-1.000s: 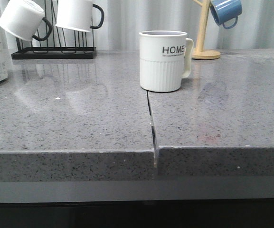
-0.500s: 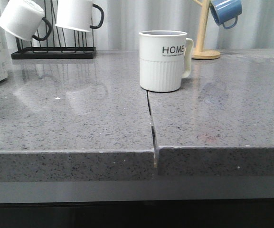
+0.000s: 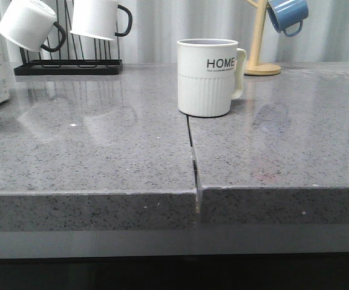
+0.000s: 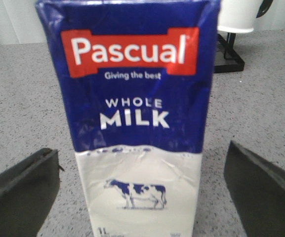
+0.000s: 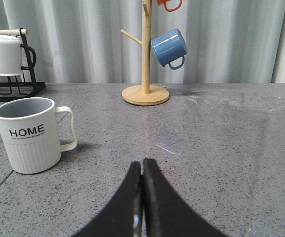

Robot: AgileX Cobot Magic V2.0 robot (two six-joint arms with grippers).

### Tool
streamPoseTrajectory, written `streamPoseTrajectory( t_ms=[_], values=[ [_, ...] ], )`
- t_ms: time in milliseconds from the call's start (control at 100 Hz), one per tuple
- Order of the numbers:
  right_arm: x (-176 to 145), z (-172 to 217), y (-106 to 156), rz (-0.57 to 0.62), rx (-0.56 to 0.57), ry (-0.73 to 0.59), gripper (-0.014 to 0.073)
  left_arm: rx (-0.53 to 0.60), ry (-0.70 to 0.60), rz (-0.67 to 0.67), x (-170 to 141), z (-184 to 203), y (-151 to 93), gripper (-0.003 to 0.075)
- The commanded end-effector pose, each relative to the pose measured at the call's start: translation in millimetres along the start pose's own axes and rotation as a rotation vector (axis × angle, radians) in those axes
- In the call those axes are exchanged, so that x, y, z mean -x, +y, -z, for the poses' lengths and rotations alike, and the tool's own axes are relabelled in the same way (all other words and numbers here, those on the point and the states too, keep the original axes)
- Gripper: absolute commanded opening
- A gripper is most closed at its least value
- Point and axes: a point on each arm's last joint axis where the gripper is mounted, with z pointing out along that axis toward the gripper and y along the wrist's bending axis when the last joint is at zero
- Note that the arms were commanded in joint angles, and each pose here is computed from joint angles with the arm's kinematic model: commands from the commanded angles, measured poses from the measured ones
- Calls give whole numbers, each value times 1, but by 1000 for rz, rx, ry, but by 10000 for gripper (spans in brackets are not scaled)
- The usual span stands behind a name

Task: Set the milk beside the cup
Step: 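Grasp the Pascual milk carton with the left gripper and lift it, then carry the milk carton beside the HOME mug and lower it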

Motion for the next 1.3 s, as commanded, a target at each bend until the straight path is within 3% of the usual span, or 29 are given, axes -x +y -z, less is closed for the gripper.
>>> streamPoseTrajectory(
  t_ms=[0, 530, 610, 820, 920, 1080, 1290],
  values=[
    [16, 0, 1, 4, 7, -101, -66, 18, -140, 24, 26, -4, 3, 638],
    [16, 0, 1, 4, 7, -101, -66, 51, -200, 66, 43, -40, 15, 628],
    [16, 0, 1, 4, 7, -101, -66, 52, -213, 66, 44, -40, 15, 560],
    [16, 0, 1, 4, 7, -101, -66, 49, -222, 91, 44, -40, 15, 261],
    [16, 0, 1, 4, 7, -101, -66, 42, -231, 79, 46, -39, 14, 162],
    [16, 0, 1, 4, 7, -101, -66, -15, -263, 70, 57, -29, -5, 137],
    [16, 0, 1, 4, 7, -101, -66, -156, -248, 57, 68, -23, -50, 137]
  ],
)
